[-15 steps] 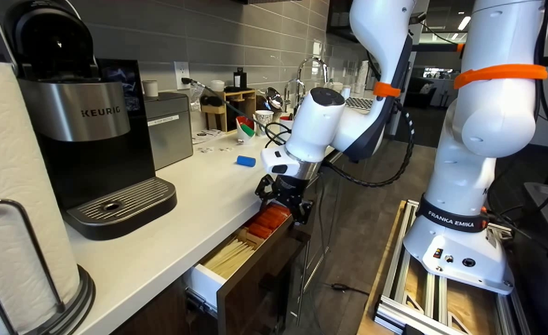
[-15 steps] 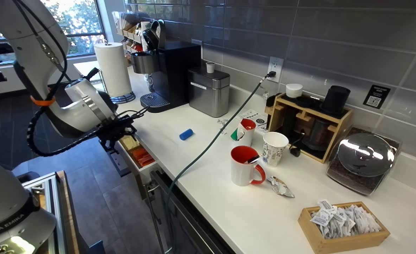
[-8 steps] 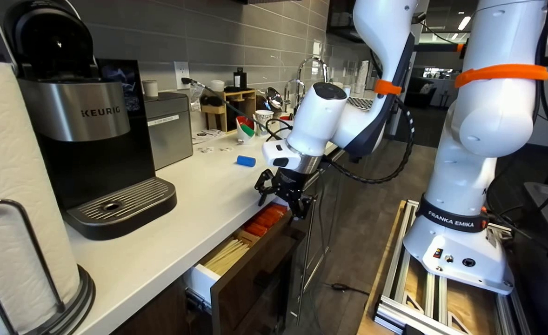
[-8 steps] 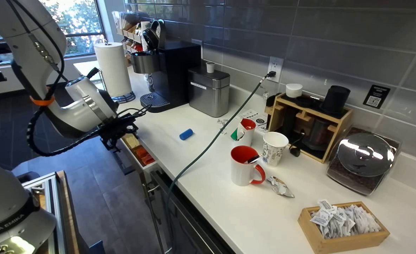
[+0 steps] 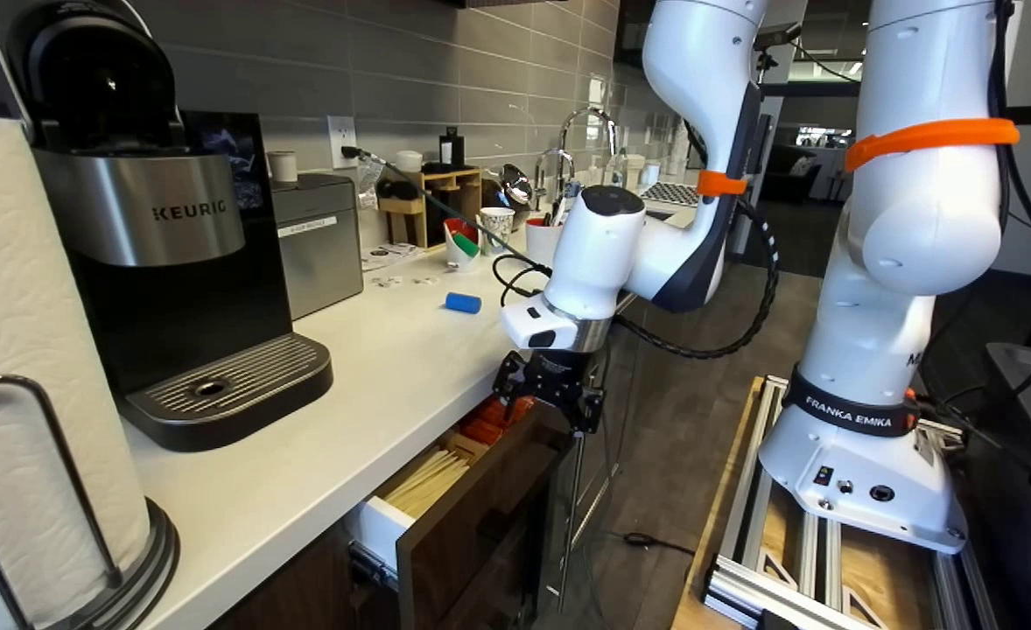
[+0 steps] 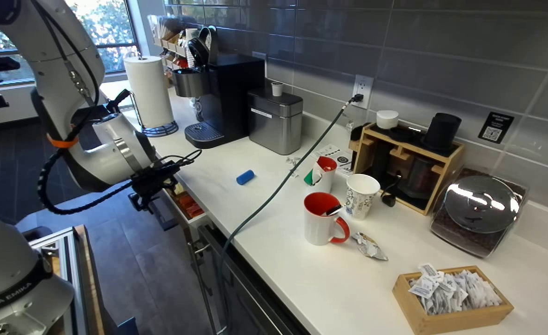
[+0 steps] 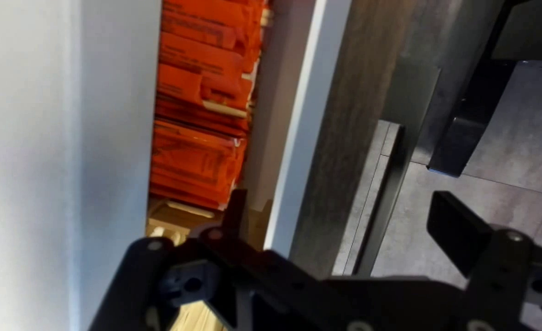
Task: Open the first top drawer
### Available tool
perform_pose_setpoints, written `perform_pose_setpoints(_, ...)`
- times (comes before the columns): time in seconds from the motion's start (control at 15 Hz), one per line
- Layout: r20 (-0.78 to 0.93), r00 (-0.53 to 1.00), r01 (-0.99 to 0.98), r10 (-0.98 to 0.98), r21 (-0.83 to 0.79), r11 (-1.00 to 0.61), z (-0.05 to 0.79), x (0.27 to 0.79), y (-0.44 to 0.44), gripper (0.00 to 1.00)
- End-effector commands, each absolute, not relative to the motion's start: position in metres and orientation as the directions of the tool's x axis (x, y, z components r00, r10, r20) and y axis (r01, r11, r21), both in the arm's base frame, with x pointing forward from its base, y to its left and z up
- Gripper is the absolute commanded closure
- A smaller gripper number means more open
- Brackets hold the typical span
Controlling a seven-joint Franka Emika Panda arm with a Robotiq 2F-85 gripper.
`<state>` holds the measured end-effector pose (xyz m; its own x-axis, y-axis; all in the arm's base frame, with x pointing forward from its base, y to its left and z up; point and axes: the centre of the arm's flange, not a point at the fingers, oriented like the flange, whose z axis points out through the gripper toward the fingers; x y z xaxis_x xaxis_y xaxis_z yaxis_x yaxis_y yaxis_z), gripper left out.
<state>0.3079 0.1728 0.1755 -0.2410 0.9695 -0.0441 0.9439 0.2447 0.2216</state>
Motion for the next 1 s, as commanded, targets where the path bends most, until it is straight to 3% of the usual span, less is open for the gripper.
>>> perform_pose_setpoints(0.0, -0.045, -0.246, 0.943, 0.968, 0.220, 0.249, 0.175, 0.308, 0.173, 0.00)
perform_pose_setpoints(0.4, -0.061, -0.221, 0.953, 0.973, 0.197, 0.229, 0.186, 0.309, 0.167, 0.00)
perform_pose_setpoints(0.8, -0.063, -0.241, 0.970, 0.968, -0.030, 0.239, 0.192, 0.303, 0.132, 0.00)
perform_pose_setpoints(0.93, -0.055, -0.246, 0.969, 0.968, -0.033, 0.245, 0.213, 0.309, 0.118, 0.00)
